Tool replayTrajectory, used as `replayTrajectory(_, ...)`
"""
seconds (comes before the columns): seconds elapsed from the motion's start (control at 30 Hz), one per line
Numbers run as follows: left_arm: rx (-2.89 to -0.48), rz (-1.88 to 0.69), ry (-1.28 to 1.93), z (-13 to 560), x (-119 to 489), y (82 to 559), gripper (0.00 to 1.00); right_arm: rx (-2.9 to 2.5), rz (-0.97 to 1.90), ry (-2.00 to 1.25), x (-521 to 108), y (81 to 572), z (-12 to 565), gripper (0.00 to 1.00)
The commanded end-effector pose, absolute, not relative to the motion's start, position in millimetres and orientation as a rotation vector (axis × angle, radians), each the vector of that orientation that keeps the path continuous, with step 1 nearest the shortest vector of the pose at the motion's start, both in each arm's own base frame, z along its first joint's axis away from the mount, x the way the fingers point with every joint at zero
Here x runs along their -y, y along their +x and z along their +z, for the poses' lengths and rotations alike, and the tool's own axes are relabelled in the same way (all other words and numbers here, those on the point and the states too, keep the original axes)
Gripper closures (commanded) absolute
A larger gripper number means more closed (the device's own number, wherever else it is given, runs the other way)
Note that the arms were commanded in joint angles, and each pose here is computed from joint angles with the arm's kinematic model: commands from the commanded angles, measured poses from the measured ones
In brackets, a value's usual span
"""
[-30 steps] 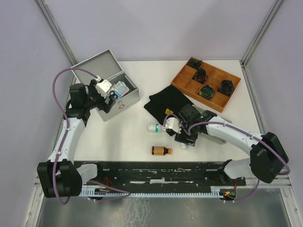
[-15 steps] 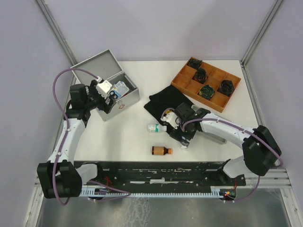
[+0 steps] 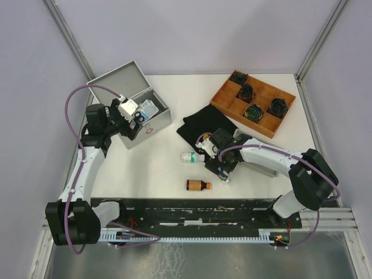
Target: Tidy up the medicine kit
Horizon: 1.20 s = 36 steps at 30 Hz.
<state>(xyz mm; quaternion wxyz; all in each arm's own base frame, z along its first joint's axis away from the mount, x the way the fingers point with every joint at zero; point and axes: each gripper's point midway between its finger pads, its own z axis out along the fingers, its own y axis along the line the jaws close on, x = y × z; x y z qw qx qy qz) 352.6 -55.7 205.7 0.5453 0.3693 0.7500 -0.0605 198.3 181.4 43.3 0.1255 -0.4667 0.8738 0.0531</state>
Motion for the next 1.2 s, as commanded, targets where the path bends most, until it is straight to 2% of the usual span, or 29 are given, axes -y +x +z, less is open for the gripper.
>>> replayTrajectory(0.0,-1.685,-0.118,0.91,224,61,355,0.0,-2.53,0.069,-1.324,-184,213,40,0.12)
replayTrajectory(0.6,-1.671,-0.12,0.933,219,63,349,0.0,-2.434,-0.132,-1.635,-140,205,30,0.28)
replayTrajectory(1.07,-1.618,-0.199,0.96,225,77,336,0.0,-2.304,0.117,-1.748,-151,194,42,0.61)
replayTrajectory(1.17,-1.587,-0.267,0.993,222,88,326,0.0,-2.238,0.25,-1.77,-165,186,58,0.64)
